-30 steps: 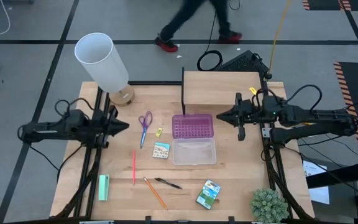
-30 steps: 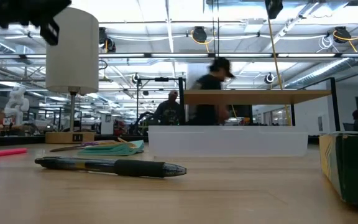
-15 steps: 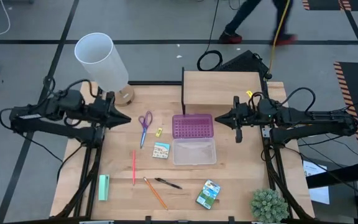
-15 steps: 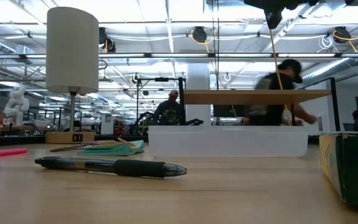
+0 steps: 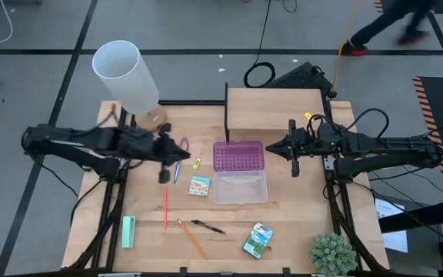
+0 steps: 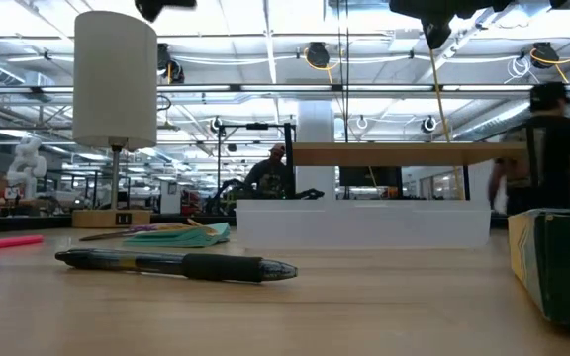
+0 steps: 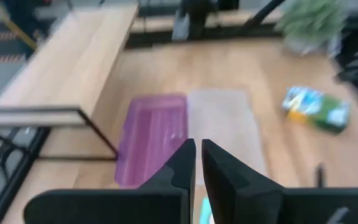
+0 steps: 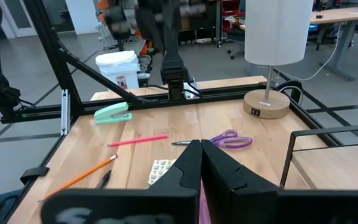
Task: Pack school essentials
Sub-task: Put the purple scissors into the purple supply box
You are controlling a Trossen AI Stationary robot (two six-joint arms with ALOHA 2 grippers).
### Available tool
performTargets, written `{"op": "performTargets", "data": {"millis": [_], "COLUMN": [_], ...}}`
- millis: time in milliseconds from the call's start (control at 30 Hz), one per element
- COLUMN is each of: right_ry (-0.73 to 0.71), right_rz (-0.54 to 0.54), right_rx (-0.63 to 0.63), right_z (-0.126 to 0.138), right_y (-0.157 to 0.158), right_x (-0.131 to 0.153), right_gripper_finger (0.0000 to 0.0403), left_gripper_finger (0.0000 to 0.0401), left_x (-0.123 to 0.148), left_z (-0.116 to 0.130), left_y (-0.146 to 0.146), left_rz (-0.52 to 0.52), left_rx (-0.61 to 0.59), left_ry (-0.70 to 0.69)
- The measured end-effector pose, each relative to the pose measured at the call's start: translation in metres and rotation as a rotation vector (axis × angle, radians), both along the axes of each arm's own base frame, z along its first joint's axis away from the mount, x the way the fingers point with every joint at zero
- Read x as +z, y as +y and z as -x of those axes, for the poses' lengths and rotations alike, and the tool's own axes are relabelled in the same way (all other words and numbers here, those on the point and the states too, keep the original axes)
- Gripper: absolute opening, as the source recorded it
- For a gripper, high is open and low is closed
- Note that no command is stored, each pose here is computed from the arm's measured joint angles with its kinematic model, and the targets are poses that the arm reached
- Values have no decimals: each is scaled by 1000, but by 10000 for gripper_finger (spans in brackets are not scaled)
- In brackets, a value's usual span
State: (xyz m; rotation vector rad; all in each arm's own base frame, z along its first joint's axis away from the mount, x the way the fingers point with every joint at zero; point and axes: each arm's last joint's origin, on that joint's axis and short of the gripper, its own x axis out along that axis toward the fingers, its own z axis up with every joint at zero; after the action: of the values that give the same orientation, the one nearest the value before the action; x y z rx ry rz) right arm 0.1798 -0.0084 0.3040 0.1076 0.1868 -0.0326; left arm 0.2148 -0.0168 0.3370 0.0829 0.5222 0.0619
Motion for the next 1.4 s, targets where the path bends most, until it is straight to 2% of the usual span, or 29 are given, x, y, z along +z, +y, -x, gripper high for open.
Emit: {"op": "performTargets", "data": {"millis": [133,267,367,467,567,667,800,933,1167,1300,1400], "right_ry": [15,50,83,117,149,179,205,208,220,201,201], "right_rz": [0,-1,-15,-39,-86,-97,-85,-89,-92,-91,-86], "right_rx": [-4,-118,-200,-223,-197,-173,-161,-163,-154,-137,-131], "right_z": [-3,-9,-15,-21,-28,-33,-39,-42,-45,-46,-46], "right_y": [0,-4,-6,-7,-4,1,4,5,7,11,12], "right_x": [-2,-8,-14,-21,-27,-33,-39,-41,-44,-42,-42], "right_gripper_finger": [0,0,0,0,0,0,0,0,0,0,0], "left_gripper_finger": [33,33,33,36,56,91,135,160,172,173,175], "left_x": [-18,-30,-38,-51,-65,-78,-93,-103,-110,-112,-116], "left_z": [-20,-32,-40,-50,-58,-66,-70,-72,-76,-71,-62], "left_y": [3,6,10,9,3,0,-1,-1,-10,-16,-19], "left_rz": [-12,-7,51,86,104,138,181,191,199,271,316], "left_rx": [34,50,102,121,106,143,217,255,227,310,434], "left_ry": [52,110,130,182,245,294,367,421,435,470,526]}}
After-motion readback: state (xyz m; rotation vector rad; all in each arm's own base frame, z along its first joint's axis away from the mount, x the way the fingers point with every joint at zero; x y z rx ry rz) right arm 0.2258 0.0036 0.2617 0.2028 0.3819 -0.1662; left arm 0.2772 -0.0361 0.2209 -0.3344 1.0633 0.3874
